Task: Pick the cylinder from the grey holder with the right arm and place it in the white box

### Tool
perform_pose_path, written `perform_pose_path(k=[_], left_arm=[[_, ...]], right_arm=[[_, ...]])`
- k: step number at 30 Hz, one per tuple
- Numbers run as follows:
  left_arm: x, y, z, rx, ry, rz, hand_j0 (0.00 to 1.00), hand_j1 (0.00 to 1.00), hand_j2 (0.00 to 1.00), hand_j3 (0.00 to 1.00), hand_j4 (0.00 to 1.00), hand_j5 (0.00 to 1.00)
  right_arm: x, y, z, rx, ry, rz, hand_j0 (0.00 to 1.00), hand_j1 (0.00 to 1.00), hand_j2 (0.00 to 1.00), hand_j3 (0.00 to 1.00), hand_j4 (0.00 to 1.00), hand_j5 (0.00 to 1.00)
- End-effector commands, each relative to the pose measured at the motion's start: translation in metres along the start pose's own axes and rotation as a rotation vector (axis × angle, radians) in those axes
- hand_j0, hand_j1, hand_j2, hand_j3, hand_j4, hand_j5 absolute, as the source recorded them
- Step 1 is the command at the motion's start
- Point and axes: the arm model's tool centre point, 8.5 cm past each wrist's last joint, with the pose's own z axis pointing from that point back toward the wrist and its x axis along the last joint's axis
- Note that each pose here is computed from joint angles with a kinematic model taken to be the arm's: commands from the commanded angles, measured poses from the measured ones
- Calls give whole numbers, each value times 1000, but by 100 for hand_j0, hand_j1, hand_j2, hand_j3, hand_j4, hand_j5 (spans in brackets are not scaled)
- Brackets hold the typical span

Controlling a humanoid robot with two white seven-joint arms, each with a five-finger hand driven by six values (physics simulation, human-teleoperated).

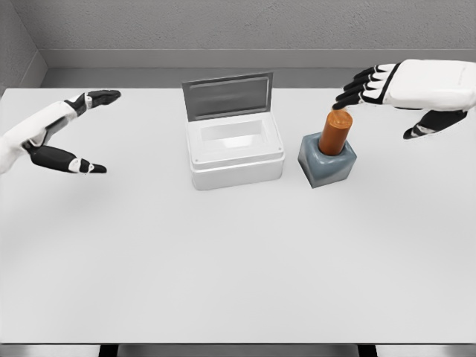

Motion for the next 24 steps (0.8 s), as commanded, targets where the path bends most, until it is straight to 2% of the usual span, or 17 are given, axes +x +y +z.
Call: perform_pose_path(k=[1,2,4,7,11,14,21,24], left_arm=[[-7,2,0,30,40,149,100,100,100,100,100,100],[-11,0,-3,38,56,199,100,100,100,100,100,100],[-14,2,-9,67,52,275,100,100,100,100,100,100],[-26,4,-17,99,71,330,100,100,100,100,100,100],[-40,10,-25,140,80,360,100,100,100,100,100,100],[-44,7,-39,138,69,379,100,100,100,100,100,100],[-45,0,-53,111,66,388,100,100,100,100,100,100],[-44,1,-54,110,65,386,100,100,100,100,100,100]], right_arm=[[-4,-1,-8,-1,-18,-29,99,99,99,99,99,99],[-5,-5,-14,-10,-25,-27,99,99,99,99,99,99],[-23,-8,-28,-31,-4,-52,99,99,99,99,99,99],[-37,3,-53,14,16,-61,99,99,99,99,99,99],[-48,14,-72,65,36,-61,99,99,99,99,99,99],[-54,29,-76,117,58,-66,99,99,99,99,99,99],[-51,41,-82,161,51,-58,99,99,99,99,99,99],[-45,40,-96,166,26,-41,98,98,98,98,98,98]])
